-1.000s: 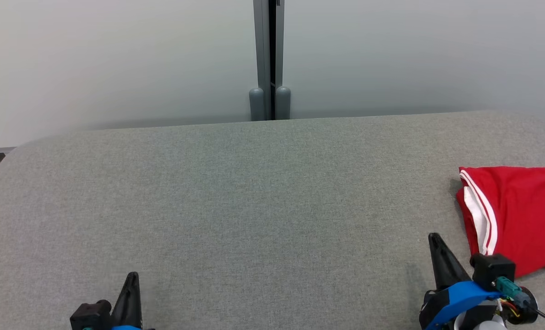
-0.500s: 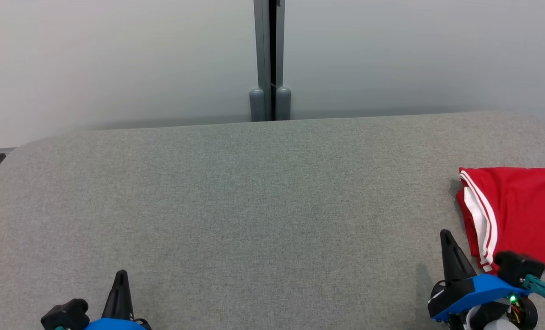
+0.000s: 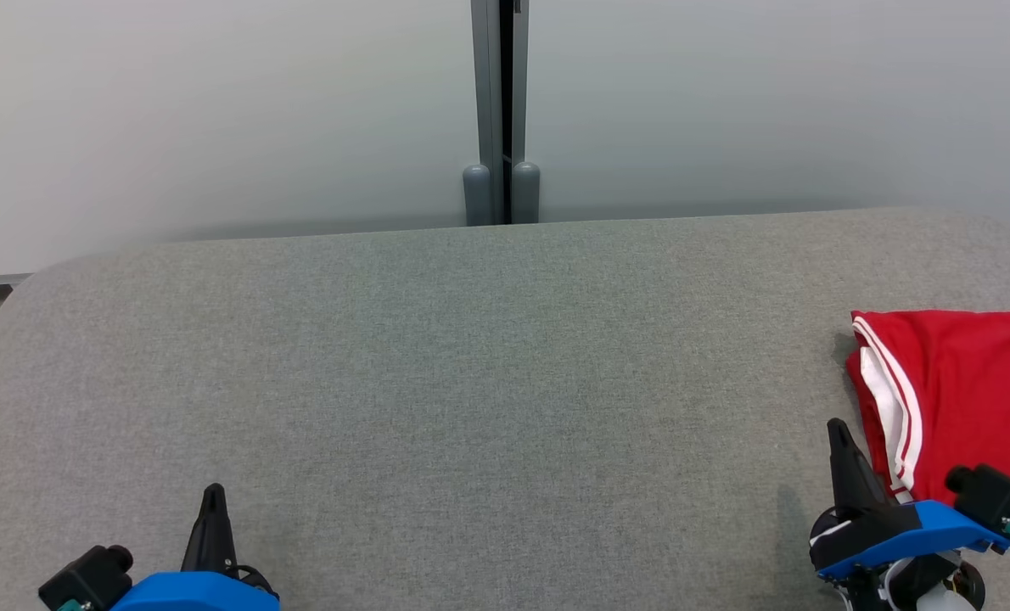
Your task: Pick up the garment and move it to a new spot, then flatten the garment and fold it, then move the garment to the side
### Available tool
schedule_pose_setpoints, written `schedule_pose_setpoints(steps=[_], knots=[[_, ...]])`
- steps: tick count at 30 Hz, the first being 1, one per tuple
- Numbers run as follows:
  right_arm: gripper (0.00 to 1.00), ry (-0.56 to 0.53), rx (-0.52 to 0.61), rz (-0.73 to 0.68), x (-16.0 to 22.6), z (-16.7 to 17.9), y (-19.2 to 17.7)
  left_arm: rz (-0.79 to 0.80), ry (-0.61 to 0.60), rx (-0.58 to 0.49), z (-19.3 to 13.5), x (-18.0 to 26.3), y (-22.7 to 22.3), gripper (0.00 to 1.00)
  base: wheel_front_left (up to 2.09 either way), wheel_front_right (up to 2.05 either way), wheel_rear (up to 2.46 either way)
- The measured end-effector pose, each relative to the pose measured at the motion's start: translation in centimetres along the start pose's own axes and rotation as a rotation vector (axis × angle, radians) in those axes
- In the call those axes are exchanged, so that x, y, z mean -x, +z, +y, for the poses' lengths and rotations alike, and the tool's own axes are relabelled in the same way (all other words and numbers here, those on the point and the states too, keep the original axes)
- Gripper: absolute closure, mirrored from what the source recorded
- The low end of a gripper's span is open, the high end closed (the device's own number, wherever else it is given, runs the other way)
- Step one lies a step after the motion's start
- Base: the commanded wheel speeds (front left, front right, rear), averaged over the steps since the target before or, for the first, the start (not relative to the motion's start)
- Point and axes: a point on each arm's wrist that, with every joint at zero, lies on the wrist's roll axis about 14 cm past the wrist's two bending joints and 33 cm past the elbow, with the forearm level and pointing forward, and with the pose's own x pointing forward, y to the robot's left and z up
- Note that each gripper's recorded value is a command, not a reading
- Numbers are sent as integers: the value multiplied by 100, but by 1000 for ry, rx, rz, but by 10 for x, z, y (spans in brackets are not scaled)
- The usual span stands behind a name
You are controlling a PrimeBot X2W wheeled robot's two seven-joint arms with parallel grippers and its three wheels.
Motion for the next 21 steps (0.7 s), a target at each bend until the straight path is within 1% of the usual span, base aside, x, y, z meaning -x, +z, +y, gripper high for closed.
schedule_pose_setpoints(steps=[21], knots=[[100,-1,-291,-9,1,2,9,-29,-16,287,-8,-6,18,100,0,0,0]])
